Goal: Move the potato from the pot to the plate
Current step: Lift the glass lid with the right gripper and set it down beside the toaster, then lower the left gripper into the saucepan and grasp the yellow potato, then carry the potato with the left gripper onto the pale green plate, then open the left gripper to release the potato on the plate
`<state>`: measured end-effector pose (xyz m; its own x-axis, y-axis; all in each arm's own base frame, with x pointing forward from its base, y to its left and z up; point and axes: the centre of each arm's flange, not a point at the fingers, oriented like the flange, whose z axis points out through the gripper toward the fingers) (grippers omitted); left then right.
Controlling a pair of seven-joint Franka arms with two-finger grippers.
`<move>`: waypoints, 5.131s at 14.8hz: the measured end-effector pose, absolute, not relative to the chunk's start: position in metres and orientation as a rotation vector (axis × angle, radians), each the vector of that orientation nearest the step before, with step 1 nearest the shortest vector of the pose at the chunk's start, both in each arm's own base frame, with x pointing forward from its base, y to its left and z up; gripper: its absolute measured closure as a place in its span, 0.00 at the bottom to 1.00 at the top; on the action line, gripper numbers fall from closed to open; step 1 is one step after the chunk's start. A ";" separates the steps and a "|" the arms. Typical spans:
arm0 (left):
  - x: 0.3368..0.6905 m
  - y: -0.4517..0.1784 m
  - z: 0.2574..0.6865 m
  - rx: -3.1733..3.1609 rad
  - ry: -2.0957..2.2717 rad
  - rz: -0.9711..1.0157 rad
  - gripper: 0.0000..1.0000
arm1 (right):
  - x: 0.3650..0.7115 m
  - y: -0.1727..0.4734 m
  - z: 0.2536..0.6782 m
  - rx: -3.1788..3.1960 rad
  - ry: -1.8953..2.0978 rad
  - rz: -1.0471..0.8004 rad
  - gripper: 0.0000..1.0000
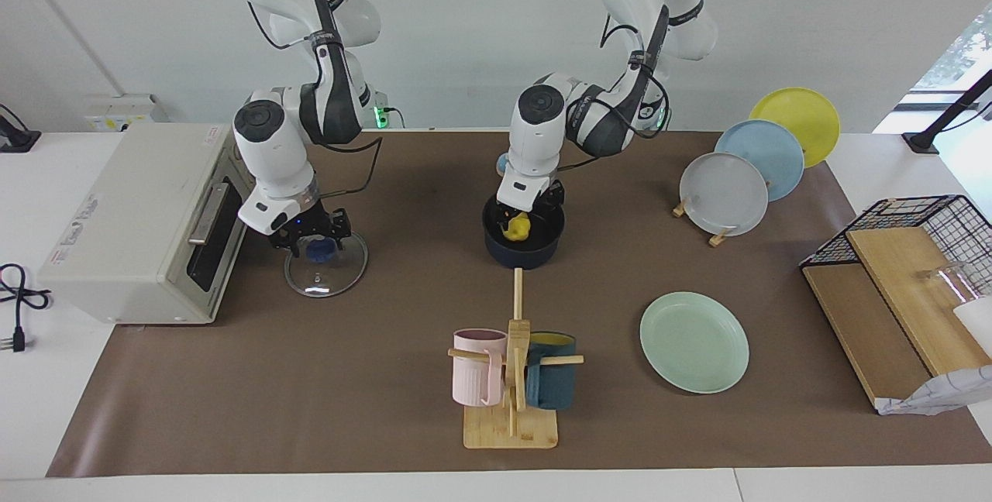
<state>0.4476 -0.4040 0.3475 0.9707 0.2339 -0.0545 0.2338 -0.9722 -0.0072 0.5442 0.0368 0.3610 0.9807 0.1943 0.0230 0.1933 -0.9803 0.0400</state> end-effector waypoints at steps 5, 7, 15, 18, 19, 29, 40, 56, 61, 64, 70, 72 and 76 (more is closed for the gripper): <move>0.440 -0.404 0.336 -3.115 -0.365 0.090 0.00 | 0.566 0.035 0.453 3.084 0.280 -0.073 0.00; 0.438 -0.406 0.333 -3.116 -0.372 0.087 0.00 | 0.567 0.033 0.489 3.084 0.257 -0.104 0.00; 0.436 -0.406 0.328 -3.111 -0.390 0.089 0.24 | 0.558 0.013 0.572 3.084 0.160 -0.210 0.00; 0.437 -0.406 0.328 -3.112 -0.391 0.087 0.38 | 0.558 0.010 0.575 3.085 0.152 -0.205 0.00; 0.437 -0.406 0.328 -3.112 -0.391 0.087 0.39 | 0.557 0.010 0.577 3.086 0.150 -0.199 0.00; 0.444 -0.403 0.345 -3.110 -0.410 0.083 0.40 | 0.551 0.001 0.588 3.089 0.113 -0.183 0.00; 0.532 -0.296 0.524 -3.153 -0.445 0.000 0.40 | 0.545 -0.011 0.595 3.092 0.075 -0.178 0.00; 0.703 -0.105 0.394 -3.180 0.005 -0.188 0.40 | 0.544 -0.018 0.594 3.093 0.055 -0.180 0.00; 0.709 -0.109 0.370 -3.134 0.105 -0.200 0.40 | 0.544 -0.019 0.594 3.093 0.055 -0.180 0.00; 0.707 -0.112 0.355 -3.134 0.124 -0.197 0.40 | 0.544 -0.019 0.594 3.093 0.054 -0.180 0.00; 0.705 -0.111 0.342 -3.133 0.128 -0.188 0.32 | 0.544 -0.019 0.594 3.093 0.054 -0.179 0.00; 0.705 -0.110 0.342 -3.133 0.128 -0.188 0.12 | 0.544 -0.019 0.594 3.093 0.054 -0.179 0.00; 0.705 -0.105 0.351 -3.130 0.116 -0.187 0.00 | 0.544 -0.019 0.595 3.093 0.054 -0.179 0.00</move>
